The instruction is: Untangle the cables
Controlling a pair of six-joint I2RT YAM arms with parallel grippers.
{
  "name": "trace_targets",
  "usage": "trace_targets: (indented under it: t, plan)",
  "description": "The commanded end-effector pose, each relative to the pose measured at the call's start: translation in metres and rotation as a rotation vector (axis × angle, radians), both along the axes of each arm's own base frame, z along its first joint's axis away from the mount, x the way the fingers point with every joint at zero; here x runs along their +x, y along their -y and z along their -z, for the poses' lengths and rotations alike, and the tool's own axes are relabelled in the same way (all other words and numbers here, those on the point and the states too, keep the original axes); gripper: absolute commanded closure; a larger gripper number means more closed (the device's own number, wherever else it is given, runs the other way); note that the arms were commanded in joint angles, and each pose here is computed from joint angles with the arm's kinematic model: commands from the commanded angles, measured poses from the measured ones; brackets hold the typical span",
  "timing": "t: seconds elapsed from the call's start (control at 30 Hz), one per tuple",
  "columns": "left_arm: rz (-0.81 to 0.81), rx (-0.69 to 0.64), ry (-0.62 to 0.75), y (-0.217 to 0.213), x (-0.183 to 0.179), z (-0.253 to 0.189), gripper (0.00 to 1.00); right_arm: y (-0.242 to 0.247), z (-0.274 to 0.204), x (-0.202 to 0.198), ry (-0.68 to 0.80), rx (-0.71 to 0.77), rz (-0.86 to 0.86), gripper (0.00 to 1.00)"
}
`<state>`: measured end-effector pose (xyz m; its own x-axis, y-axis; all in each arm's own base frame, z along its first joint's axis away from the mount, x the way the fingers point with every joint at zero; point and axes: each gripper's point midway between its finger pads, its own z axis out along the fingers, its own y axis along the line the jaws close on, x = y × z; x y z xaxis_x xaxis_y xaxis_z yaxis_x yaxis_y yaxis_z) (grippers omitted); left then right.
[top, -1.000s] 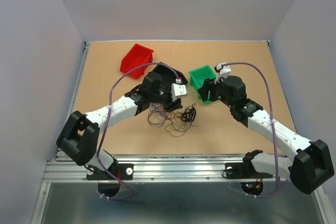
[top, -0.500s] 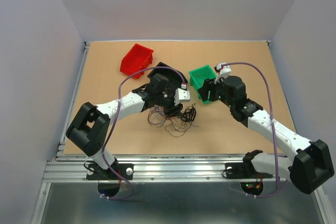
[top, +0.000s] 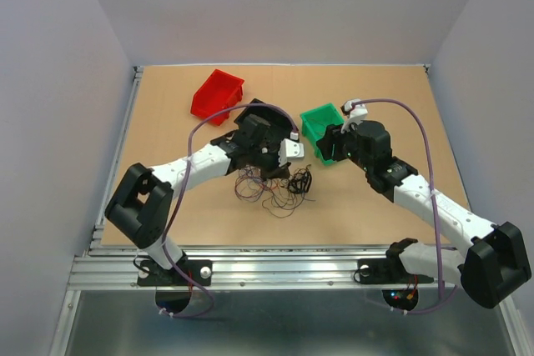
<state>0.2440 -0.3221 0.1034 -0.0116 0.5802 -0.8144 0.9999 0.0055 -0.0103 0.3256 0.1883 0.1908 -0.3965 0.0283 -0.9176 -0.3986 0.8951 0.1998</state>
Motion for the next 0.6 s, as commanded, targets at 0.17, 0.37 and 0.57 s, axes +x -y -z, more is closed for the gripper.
trace_targets:
  t: [0.17, 0.37, 0.57]
  plan:
    - [-0.056, -0.263, 0.214, -0.011, -0.015, -0.122, 1.00, -0.053, -0.011, -0.031, 0.084, 0.085, -0.377, 0.44]
    - [-0.193, -0.399, 0.309, -0.020, -0.005, -0.185, 1.00, -0.083, -0.021, -0.062, 0.195, 0.153, -0.665, 0.33]
    - [-0.233, -0.515, 0.355, -0.021, -0.004, -0.258, 1.00, -0.099, -0.023, -0.084, 0.253, 0.204, -0.860, 0.21]
